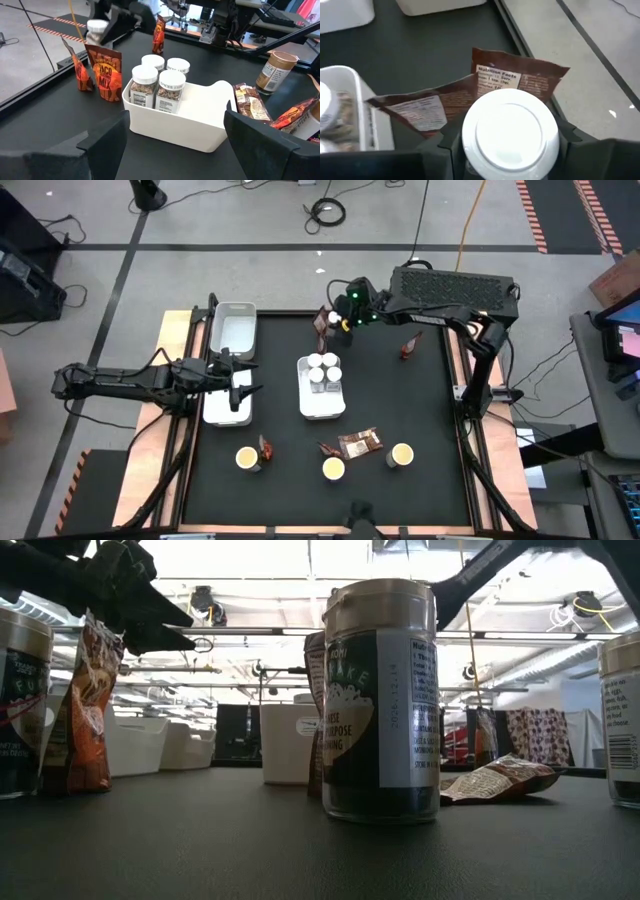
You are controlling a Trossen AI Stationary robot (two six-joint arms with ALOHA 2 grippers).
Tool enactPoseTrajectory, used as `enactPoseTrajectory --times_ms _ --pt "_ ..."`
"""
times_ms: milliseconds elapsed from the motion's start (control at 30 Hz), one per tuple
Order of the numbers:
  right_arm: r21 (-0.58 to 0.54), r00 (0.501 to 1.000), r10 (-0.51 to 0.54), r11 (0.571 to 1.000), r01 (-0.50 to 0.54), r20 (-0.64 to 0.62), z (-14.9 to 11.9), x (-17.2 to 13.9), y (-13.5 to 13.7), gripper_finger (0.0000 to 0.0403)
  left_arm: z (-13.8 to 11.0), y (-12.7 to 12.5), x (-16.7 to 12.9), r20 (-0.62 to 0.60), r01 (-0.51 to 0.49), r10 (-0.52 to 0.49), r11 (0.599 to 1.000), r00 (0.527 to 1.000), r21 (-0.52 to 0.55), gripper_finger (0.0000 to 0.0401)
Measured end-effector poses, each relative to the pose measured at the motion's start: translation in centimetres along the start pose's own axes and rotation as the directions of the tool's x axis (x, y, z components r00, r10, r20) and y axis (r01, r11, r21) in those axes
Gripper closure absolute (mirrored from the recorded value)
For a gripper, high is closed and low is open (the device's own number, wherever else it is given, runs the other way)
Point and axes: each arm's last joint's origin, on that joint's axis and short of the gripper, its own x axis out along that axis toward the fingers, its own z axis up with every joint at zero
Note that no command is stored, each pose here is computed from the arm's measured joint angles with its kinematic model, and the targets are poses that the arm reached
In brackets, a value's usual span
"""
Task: Sort spices by type
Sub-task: Put the white seasoning bottle into the right white bin
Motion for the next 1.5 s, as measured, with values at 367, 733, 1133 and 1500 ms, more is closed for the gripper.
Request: enactPoseTrajectory --times_ms 367,733,1133,1500 --pt "-0.002 0.995 0.009 1.000 -0.009 0.096 3.4 -7.3 2.4 0.0254 0.0 0.0 0.0 0.000 0.000 0.000 1.000 1.000 0.002 0.0074" --pt "-0.136 0.970 0.220 0.969 -0.205 0.105 5.0 -10.0 11.4 0.0253 0.1 0.0 0.0 0.007 0.001 -0.001 1.000 1.000 0.005 0.0074" --pt "-0.260 0.926 0.373 0.901 -0.348 0.052 4.6 -9.8 18.2 0.0253 0.1 0.0 0.0 0.008 0.001 -0.001 1.000 1.000 0.000 0.0074" --pt "-0.244 0.932 0.345 0.899 -0.363 -0.114 1.9 -3.8 19.9 0.0252 -0.1 0.0 0.3 -0.011 -0.002 0.002 1.000 1.000 0.003 0.0074"
